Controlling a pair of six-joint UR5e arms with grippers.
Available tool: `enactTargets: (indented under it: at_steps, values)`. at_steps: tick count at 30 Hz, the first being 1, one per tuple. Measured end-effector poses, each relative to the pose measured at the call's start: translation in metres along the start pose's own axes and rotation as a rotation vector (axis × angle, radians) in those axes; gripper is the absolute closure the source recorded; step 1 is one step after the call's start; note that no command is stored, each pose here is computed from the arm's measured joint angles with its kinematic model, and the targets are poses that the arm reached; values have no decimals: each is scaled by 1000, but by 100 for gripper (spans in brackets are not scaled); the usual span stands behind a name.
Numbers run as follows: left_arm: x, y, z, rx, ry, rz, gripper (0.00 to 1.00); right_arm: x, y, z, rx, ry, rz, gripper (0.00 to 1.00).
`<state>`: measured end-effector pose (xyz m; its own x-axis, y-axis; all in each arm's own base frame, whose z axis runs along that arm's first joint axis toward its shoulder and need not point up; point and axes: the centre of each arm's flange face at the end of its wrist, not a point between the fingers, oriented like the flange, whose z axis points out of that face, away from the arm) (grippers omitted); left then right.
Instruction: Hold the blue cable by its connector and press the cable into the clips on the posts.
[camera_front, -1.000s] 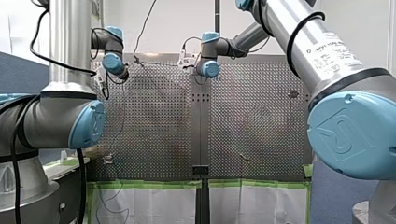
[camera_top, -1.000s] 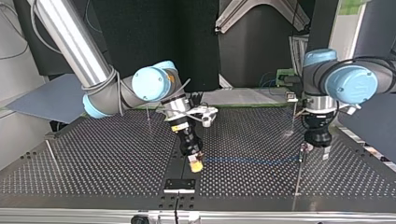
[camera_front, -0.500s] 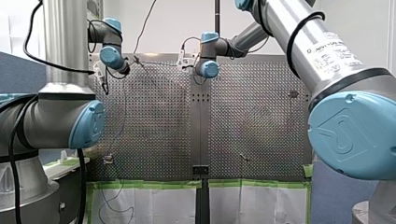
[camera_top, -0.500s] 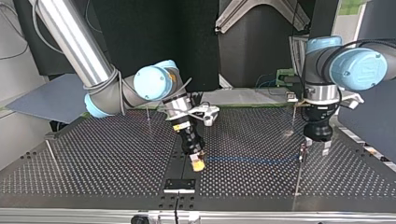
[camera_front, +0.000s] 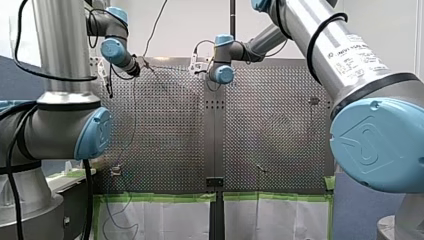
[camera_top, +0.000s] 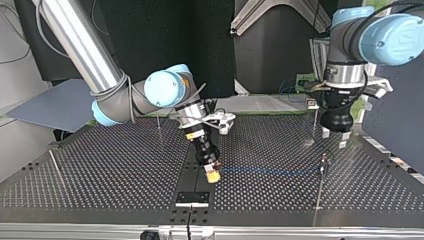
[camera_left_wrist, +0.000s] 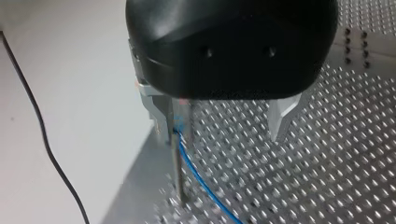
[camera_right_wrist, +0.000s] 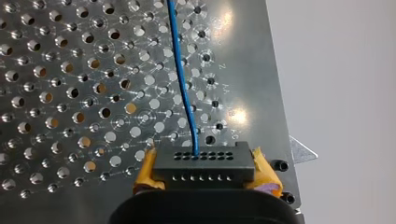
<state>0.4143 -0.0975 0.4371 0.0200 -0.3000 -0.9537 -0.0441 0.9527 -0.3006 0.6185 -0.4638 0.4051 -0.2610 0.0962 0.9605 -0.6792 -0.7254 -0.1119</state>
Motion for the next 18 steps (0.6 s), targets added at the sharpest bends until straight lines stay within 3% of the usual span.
enactTargets:
  at_steps: [8, 14, 18]
  values:
    - [-23, -15, -14, 37, -43, 63, 0, -3, 0, 0, -1, -4, 0, 100]
    - [-21, -25, -14, 83, -27, 117, 0, -5, 0, 0, -1, -6, 0, 100]
    - [-15, -26, -10, 79, -11, 145, 0, -6, 0, 0, 0, -7, 0, 100]
